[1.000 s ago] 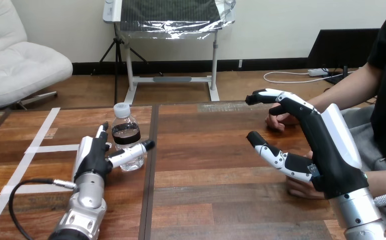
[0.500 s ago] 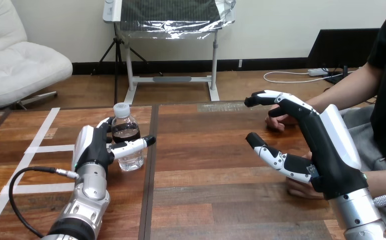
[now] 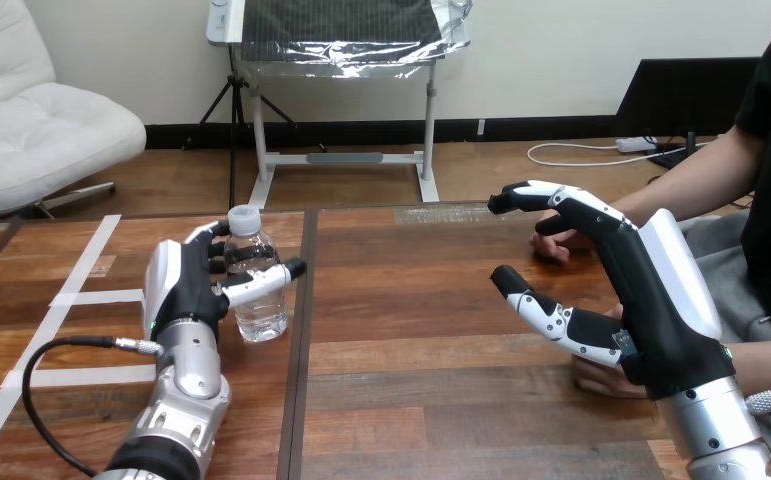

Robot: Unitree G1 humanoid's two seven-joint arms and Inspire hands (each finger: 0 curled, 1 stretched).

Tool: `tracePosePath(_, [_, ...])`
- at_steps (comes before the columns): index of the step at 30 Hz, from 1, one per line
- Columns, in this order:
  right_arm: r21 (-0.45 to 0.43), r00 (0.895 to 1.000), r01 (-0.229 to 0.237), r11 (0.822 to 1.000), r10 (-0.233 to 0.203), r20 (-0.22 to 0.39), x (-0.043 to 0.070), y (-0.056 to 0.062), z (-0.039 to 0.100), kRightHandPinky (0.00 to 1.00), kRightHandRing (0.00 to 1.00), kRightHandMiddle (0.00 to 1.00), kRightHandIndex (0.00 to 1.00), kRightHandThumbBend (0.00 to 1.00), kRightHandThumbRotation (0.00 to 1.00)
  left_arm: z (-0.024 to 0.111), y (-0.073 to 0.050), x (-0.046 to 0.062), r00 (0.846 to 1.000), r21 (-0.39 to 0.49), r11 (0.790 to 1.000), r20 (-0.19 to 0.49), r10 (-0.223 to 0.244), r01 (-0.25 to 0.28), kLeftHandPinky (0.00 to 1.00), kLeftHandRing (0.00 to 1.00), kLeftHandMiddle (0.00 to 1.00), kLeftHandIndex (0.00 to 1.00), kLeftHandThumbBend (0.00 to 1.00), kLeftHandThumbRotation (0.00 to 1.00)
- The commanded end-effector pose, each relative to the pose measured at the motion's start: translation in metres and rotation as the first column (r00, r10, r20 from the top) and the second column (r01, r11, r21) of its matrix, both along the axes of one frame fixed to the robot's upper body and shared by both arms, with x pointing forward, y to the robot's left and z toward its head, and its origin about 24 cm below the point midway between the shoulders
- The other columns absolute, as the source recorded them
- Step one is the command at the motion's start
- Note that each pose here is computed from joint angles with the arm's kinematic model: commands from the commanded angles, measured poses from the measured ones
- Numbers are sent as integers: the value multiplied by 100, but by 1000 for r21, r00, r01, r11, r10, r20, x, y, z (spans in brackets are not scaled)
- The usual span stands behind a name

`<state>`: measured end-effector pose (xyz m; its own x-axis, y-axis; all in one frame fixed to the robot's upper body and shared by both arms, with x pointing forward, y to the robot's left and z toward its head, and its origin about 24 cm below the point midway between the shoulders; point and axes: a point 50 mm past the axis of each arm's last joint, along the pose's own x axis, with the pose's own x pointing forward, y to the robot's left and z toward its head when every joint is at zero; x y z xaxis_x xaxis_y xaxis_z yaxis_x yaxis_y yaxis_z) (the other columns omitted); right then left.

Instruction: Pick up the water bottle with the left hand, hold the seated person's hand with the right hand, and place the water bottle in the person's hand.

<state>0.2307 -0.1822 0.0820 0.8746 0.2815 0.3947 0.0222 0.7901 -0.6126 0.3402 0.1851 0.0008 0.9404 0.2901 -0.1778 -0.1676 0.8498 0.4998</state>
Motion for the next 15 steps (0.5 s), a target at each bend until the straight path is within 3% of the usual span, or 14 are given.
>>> tracePosePath(1, [15, 996, -5, 1000, 3, 91, 3, 1, 16, 67, 77, 79, 70, 46, 2, 30, -11, 20, 991, -11, 1000, 131, 4, -3, 49, 55, 58, 59, 70, 2])
tracePosePath(12, [15, 996, -1, 1000, 0, 84, 2, 1, 14, 68, 77, 79, 70, 45, 4, 29, -13, 19, 993, -24, 999, 118, 28, -25, 38, 41, 45, 50, 63, 0])
tracePosePath(15, [19, 997, -3, 1000, 2, 81, 2, 1, 14, 68, 78, 79, 70, 45, 3, 27, -12, 18, 993, -23, 999, 116, 28, -26, 38, 41, 46, 51, 62, 0])
